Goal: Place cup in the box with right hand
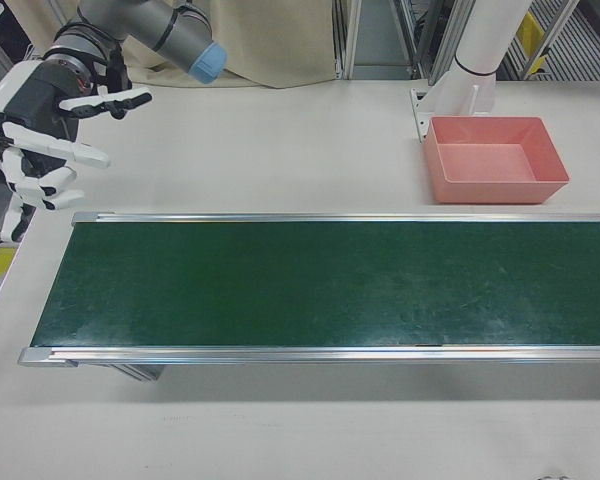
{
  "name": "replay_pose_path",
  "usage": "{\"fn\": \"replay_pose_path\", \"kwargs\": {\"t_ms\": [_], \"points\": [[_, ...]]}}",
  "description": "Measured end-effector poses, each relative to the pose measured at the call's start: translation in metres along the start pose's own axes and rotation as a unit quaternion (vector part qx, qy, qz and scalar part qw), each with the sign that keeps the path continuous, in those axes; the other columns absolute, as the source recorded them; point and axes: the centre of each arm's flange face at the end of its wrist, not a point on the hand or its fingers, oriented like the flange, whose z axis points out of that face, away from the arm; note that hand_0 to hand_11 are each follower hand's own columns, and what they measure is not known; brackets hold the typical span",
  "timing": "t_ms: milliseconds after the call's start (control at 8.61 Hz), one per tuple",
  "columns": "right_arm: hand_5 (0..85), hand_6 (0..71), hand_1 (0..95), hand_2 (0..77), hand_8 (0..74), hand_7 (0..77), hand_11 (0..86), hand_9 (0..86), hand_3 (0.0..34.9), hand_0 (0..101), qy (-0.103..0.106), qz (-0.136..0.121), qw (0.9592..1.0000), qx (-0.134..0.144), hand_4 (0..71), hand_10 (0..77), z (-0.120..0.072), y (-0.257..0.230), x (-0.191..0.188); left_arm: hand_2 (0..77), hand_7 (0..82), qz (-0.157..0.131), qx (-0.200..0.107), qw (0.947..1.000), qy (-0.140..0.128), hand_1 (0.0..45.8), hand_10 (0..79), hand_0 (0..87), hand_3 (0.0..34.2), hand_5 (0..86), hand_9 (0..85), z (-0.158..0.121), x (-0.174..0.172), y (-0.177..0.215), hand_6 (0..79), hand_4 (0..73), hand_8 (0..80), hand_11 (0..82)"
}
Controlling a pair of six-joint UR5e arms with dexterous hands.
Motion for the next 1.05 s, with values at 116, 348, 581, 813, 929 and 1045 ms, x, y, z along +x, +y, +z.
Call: {"fn": "replay_pose_path", "kwargs": {"t_ms": [116, 348, 581, 813, 929, 1045], "points": [[4.4, 26.7, 5.4, 1.6, 26.7, 69.8, 7.6, 49.6, 0.0, 54, 0.007, 0.005, 1.0, -0.001, 51.8, 5.5, 0.022, 0.016, 0.029, 0.5, 0.0, 0.0, 0.0, 1.0, 0.0, 0.5, 0.0, 0.0, 0.0, 0.0, 0.0, 0.0, 0.0, 0.0, 0.0, 0.0, 0.0, 0.0], [4.4, 26.7, 4.9, 1.6, 25.1, 69.8, 5.4, 48.5, 0.0, 54, 0.02, 0.023, 0.9995, -0.01, 51.8, 3.3, 0.066, 0.058, 0.112, 0.5, 0.0, 0.0, 0.0, 1.0, 0.0, 0.5, 0.0, 0.0, 0.0, 0.0, 0.0, 0.0, 0.0, 0.001, 0.0, 0.0, 0.0, 0.0], [4.4, 26.2, 4.9, 1.6, 25.1, 69.8, 5.4, 48.0, 0.0, 54, 0.023, 0.038, 0.9989, -0.014, 51.8, 3.3, 0.09, 0.112, 0.181, 0.5, 0.0, 0.0, 0.0, 1.0, 0.0, 0.5, 0.0, 0.0, 0.0, 0.0, 0.0, 0.0, 0.0, 0.001, 0.0, 0.0, 0.0, 0.0], [3.8, 27.3, 8.2, 1.6, 25.1, 69.8, 5.4, 48.0, 0.0, 54, 0.023, 0.032, 0.9992, 0.01, 51.8, 3.3, 0.083, 0.174, 0.224, 0.5, 0.0, 0.0, 0.0, 1.0, 0.0, 0.5, 0.0, 0.0, 0.0, 0.0, 0.0, 0.0, 0.0, 0.001, 0.0, 0.0, 0.0, 0.0], [6.0, 27.3, 17.5, 1.6, 25.1, 69.8, 3.3, 46.9, 0.0, 53, 0.018, 0.028, 0.9993, 0.018, 49.6, 2.2, 0.076, 0.199, 0.243, 0.5, 0.0, 0.0, 0.0, 1.0, 0.0, 0.5, 0.0, 0.0, 0.0, 0.0, 0.5, 0.0, 0.0, 0.001, 0.0, 0.0, 0.0, 0.0], [4.4, 26.2, 20.7, 14.2, 23.5, 69.8, 3.3, 46.4, 0.0, 50, 0.012, 0.02, 0.9995, 0.019, 42.0, 1.6, 0.072, 0.225, 0.266, 0.5, 0.0, 0.0, 0.0, 1.0, 0.0, 0.5, 0.0, 0.0, 0.0, 0.0, 0.5, 0.0, 0.0, 0.001, 0.0, 0.0, 0.0, 0.0]]}}
